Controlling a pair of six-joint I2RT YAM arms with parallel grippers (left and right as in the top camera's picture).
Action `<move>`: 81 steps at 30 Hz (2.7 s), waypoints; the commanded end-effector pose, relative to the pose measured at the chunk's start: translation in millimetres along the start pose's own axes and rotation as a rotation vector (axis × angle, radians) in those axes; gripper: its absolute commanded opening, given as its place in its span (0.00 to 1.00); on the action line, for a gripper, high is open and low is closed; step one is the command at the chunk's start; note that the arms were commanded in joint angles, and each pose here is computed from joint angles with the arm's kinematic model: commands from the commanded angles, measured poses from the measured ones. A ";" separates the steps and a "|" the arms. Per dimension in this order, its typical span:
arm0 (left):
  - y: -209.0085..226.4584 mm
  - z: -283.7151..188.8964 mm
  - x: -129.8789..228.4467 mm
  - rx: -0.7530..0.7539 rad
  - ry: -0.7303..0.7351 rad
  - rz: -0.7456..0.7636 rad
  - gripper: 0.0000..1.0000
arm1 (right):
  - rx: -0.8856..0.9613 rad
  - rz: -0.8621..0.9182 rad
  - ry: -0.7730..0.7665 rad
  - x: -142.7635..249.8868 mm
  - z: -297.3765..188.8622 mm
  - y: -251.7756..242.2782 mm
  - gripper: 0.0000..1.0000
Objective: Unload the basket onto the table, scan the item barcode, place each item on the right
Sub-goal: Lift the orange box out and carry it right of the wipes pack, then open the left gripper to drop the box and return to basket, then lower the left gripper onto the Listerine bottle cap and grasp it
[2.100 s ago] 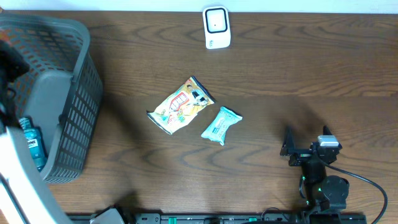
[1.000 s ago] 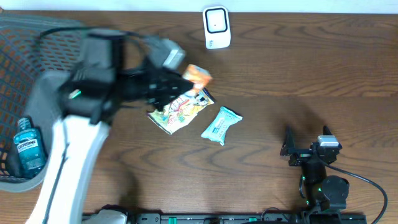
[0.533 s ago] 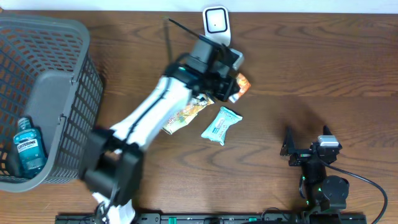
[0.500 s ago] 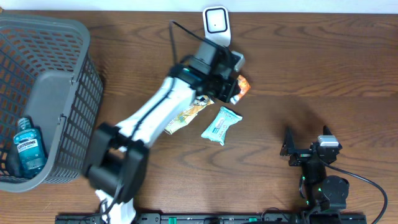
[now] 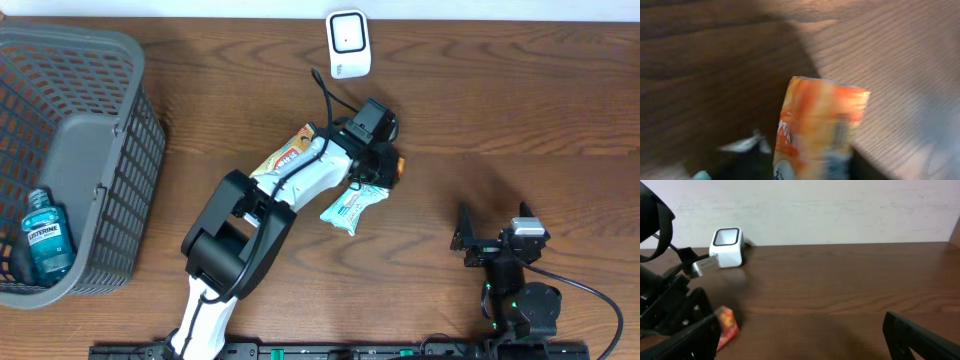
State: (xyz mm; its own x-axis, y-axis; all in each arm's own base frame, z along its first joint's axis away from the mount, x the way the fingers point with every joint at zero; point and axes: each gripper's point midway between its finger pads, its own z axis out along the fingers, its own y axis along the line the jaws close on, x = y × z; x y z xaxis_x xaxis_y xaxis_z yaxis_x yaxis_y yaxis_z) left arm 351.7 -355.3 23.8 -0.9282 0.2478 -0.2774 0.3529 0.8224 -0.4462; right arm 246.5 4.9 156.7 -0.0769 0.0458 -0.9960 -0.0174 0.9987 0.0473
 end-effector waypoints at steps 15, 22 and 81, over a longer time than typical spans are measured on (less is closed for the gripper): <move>-8.3 -46.7 -4.2 -0.064 -0.045 0.061 0.95 | 0.015 -0.011 -0.001 0.2 -0.3 -3.3 0.99; -34.1 -141.6 -23.4 -0.091 -0.226 0.103 0.96 | 0.015 -0.011 -0.001 0.2 -0.3 -3.3 0.99; 327.8 -585.1 120.6 -1.064 -1.142 -1.164 0.98 | 0.014 -0.010 -0.001 0.2 -0.3 -3.0 0.99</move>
State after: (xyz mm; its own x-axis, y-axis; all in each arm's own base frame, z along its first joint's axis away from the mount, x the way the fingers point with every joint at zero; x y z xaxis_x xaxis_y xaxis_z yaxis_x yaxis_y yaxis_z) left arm 275.7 244.3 352.2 -0.0512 -0.4897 -0.8704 -0.9236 0.3548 -0.1452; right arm 246.5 4.9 156.7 -0.0769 0.0454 -0.9960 -0.0174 0.9987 0.0469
